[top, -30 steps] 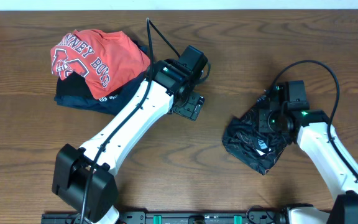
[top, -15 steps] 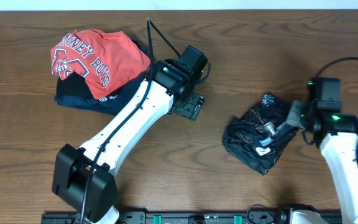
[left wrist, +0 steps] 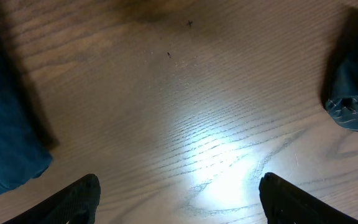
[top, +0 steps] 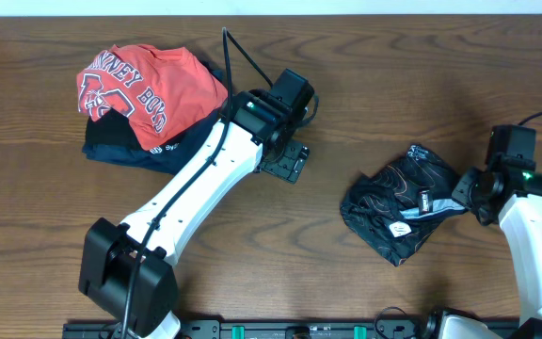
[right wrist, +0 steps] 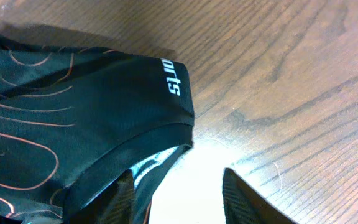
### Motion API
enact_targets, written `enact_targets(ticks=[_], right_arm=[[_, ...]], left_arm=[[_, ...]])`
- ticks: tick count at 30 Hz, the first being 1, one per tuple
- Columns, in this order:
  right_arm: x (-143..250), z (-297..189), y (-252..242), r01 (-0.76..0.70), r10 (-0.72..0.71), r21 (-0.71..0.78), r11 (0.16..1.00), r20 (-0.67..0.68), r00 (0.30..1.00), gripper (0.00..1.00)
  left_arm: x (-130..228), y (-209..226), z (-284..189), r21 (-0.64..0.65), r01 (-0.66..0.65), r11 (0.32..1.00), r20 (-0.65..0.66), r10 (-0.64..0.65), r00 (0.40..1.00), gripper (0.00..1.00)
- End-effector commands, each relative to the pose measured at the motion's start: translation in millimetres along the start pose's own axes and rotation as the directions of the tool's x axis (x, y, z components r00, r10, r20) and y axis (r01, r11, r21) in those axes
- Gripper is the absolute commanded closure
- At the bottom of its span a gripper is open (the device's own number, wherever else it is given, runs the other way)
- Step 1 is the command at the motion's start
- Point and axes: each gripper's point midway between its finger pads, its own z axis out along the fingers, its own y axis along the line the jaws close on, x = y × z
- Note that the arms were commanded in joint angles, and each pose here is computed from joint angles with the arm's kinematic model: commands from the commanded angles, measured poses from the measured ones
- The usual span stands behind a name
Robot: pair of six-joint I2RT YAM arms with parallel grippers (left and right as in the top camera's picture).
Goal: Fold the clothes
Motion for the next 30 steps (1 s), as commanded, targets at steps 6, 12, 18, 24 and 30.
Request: enact_targets(ticks=[6,12,18,24,30], right_arm=[[19,-66,90,0.365,-0.319,-0.466,0.806,0.177,0.931,0.65],[65,-66,117,0.463,-0.472,-0.508,0.726,0.121,0.873,0.61],[93,-21,124,0.457,-0.527,-0.476,0.751,-0.016,0.850,0.64],[111,3,124,0.454,-0.562,-0.466,0.760,-0.120,0.818,0.69],[119,-8,111,0.462,-0.576,-0.448,0.766,-0.157,0.802,0.99]], left_arm=[[2,3,-6,-0.004,-0.017,1.000,0.011,0.017,1.000,0.16],[2,3,-6,-0.004,-0.017,1.000,0.011,0.017,1.000,0.16],[2,3,-6,-0.004,-0.017,1.000,0.010,0.017,1.000,0.16],[2,3,-6,-0.004,-0.017,1.000,0.011,0.017,1.000,0.16],[2,3,-6,-0.004,-0.017,1.000,0.010,0.017,1.000,0.16]])
